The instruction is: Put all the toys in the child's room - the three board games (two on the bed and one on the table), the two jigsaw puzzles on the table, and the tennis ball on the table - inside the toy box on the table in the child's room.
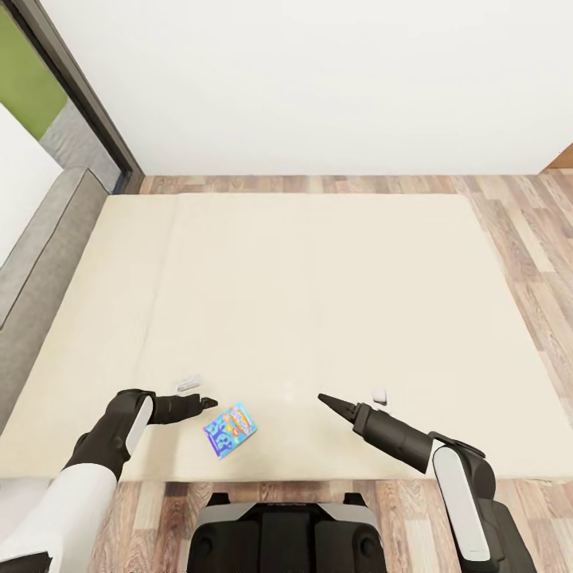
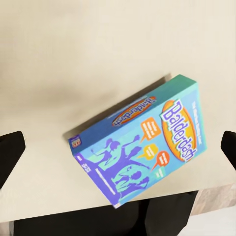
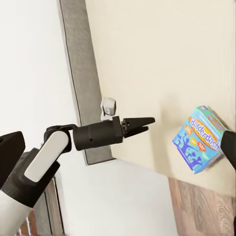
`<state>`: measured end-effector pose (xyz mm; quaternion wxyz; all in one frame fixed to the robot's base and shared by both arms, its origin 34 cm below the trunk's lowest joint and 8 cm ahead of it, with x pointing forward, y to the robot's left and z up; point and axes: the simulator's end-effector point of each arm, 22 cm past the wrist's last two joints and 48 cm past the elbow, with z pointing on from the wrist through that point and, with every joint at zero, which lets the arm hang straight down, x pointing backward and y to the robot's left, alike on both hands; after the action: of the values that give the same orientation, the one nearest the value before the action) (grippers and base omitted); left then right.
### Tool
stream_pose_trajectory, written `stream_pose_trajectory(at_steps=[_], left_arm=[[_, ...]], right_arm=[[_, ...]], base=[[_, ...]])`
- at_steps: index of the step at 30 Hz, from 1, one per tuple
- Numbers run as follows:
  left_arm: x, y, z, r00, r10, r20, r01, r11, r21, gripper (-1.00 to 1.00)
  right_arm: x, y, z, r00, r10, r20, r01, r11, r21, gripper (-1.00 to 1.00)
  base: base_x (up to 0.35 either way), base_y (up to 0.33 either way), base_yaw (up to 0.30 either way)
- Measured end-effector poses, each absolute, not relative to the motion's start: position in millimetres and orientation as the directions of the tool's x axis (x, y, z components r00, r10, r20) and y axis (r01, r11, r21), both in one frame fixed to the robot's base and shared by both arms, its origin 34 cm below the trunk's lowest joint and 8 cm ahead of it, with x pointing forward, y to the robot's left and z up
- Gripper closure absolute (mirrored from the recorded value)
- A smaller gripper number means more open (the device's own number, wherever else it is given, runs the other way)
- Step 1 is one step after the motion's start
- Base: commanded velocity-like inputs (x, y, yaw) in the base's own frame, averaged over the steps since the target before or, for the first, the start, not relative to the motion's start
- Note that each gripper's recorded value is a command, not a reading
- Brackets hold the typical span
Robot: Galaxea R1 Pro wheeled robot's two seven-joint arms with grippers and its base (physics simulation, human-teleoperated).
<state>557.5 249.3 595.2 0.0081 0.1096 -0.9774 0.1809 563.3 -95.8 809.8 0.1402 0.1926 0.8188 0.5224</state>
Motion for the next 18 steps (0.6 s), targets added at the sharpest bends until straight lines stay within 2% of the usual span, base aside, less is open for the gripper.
stream_pose_trajectory(at_steps=[7, 18], left_arm=[[553.0, 249.2, 590.2, -0.975, -0.212, 0.066, -0.222, 0.910, -0.350, -1.00], [545.4, 247.8, 582.7, -0.974, -0.212, 0.085, -0.228, 0.907, -0.353, -1.00]], right_arm=[[559.1, -99.0, 795.3, -0.887, 0.462, -0.017, 0.200, 0.417, 0.887, -1.00], [555.2, -98.4, 790.1, -0.889, 0.457, 0.002, 0.214, 0.413, 0.885, -1.00]], base=[[0.000, 0.000, 0.068], [0.000, 0.000, 0.068]])
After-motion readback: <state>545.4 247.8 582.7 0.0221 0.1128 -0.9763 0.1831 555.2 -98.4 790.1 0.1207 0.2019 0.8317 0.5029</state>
